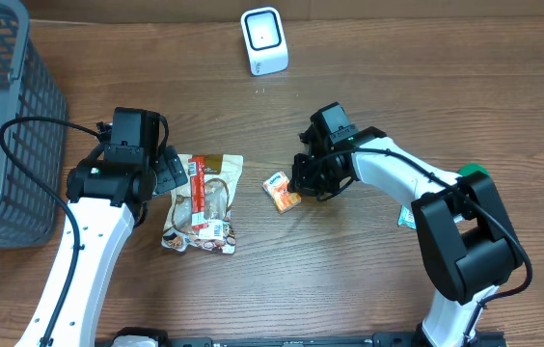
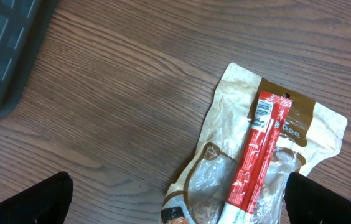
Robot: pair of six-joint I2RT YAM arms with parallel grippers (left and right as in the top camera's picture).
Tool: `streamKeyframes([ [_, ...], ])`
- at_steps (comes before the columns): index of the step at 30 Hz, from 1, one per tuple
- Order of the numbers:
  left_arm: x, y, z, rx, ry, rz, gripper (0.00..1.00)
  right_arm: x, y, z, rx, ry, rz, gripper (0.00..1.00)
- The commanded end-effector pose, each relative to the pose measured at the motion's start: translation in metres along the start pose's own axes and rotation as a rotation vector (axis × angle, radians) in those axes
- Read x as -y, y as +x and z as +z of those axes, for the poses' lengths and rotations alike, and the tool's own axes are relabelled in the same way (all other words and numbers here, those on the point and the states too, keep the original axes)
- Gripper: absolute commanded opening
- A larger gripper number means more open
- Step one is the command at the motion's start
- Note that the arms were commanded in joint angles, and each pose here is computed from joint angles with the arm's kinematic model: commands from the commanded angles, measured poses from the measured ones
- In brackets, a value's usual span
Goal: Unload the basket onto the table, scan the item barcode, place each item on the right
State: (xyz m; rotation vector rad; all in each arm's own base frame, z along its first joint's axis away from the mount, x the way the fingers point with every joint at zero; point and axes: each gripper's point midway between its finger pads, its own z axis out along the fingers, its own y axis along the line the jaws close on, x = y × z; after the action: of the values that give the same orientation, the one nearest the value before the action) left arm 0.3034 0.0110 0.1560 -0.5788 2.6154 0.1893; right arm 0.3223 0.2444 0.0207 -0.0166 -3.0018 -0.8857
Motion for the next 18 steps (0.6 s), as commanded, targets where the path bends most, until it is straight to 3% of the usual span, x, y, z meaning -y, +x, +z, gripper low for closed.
streamKeyframes([
  [1, 0.000, -0.007, -0.005, 0.024, -0.002, -0.002, 1.00, -0.004, 0.000, -0.006, 0.007, -0.025, 0.004, 0.04],
  [18, 0.000, -0.007, -0.005, 0.024, -0.002, -0.002, 0.99, 0.009, -0.014, -0.015, 0.021, -0.064, 0.070, 0.04],
])
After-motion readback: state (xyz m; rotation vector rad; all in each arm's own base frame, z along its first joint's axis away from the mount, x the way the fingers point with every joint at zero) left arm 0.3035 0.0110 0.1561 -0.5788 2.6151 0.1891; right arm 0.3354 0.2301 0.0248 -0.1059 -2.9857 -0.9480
